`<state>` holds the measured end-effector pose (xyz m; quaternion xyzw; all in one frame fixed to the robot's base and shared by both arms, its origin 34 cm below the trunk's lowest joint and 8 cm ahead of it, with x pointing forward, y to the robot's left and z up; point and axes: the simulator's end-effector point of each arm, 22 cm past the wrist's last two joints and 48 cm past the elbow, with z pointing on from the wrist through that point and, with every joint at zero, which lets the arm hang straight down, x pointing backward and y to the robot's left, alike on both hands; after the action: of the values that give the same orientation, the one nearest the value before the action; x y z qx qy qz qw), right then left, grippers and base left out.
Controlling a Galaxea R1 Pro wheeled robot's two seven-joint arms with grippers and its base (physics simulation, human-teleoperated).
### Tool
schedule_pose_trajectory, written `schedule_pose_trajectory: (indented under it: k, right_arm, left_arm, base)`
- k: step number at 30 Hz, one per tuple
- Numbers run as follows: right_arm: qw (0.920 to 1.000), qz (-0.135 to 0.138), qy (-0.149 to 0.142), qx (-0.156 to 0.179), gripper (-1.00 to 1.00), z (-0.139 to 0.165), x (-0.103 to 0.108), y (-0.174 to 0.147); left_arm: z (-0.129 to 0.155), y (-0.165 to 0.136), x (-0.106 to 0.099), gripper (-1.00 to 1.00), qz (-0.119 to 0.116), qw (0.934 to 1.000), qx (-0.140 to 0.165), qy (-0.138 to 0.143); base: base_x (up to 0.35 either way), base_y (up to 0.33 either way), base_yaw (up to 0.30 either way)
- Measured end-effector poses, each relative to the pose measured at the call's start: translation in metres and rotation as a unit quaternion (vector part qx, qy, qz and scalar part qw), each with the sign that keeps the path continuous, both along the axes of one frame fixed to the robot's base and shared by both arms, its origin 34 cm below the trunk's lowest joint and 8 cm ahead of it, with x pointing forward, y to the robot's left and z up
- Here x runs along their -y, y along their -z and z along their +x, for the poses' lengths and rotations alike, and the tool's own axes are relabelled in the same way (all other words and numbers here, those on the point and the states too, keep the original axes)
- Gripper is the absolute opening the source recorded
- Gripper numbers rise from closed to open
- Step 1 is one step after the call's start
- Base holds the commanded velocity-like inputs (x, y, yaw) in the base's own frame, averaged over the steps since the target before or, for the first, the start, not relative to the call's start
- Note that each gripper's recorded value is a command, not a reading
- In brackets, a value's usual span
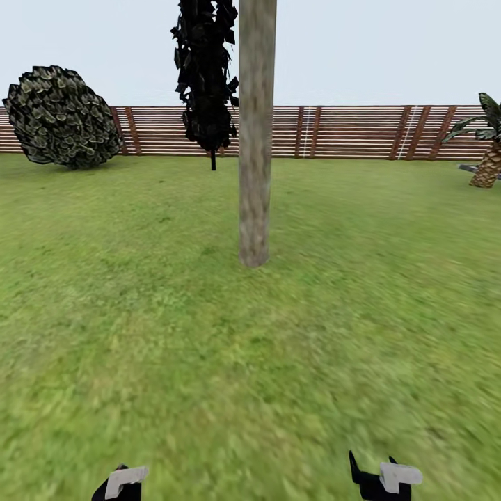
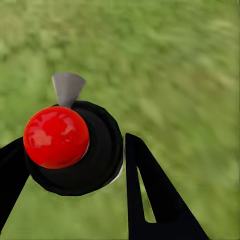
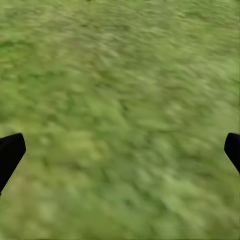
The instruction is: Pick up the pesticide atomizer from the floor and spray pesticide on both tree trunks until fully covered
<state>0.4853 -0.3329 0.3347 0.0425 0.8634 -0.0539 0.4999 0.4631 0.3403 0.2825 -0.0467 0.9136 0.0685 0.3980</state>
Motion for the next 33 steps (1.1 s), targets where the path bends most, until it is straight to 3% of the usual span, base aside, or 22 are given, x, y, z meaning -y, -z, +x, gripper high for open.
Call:
schedule_pose_trajectory:
  k: [33]
  right_arm:
    - [1.0000,0.000,0.000,0.000,1.00,0.0000,0.0000,0.0000]
  left_arm:
    - [-0.0002,0.0002,0.0000,-1.00,0.000,1.0000,0.000,0.000]
  base:
    - [0.338,0.000,0.000]
